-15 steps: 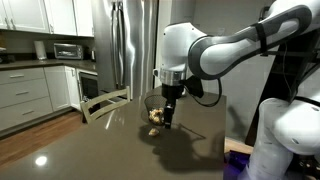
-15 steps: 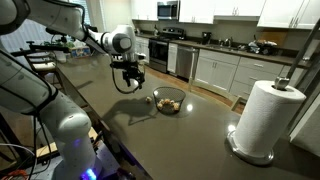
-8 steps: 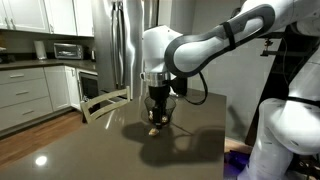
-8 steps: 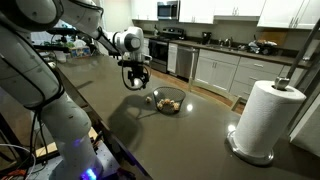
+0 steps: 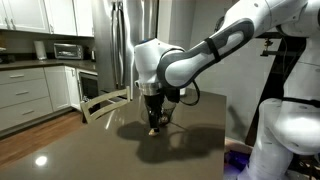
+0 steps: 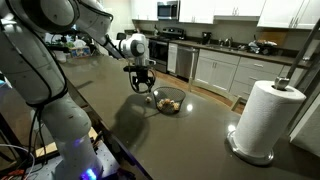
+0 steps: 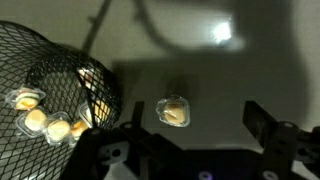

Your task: Move the hamburger toy on the counter to the right

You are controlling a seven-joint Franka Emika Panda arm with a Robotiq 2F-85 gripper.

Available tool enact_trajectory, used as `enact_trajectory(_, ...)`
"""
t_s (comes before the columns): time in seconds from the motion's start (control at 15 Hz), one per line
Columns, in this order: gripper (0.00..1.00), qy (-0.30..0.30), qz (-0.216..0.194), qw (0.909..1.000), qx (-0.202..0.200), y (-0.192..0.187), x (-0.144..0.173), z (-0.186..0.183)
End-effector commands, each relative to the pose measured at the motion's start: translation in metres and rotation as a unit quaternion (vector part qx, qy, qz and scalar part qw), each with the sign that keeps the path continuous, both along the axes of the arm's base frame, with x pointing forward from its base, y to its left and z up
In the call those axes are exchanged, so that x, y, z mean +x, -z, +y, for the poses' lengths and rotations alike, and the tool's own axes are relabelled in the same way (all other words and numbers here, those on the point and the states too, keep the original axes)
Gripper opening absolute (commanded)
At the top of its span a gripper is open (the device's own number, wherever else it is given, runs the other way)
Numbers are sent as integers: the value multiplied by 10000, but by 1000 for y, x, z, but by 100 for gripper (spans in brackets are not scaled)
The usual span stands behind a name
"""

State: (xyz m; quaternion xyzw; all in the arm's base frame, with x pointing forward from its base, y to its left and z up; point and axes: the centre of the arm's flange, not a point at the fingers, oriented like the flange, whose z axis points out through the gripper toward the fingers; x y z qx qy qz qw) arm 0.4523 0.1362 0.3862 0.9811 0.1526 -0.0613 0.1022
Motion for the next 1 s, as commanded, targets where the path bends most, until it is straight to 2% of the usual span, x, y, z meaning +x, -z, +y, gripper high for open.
enact_trajectory(0.0,100,-149,-51,9999,-5,11,11,1)
enact_trajectory(0.33,100,-337,-174,9992,118,23,15,7)
enact_trajectory(0.6,100,-538,-290,9981,-103,34,18,6)
enact_trajectory(0.93,100,-582,-164,9980,-165,46,19,-2)
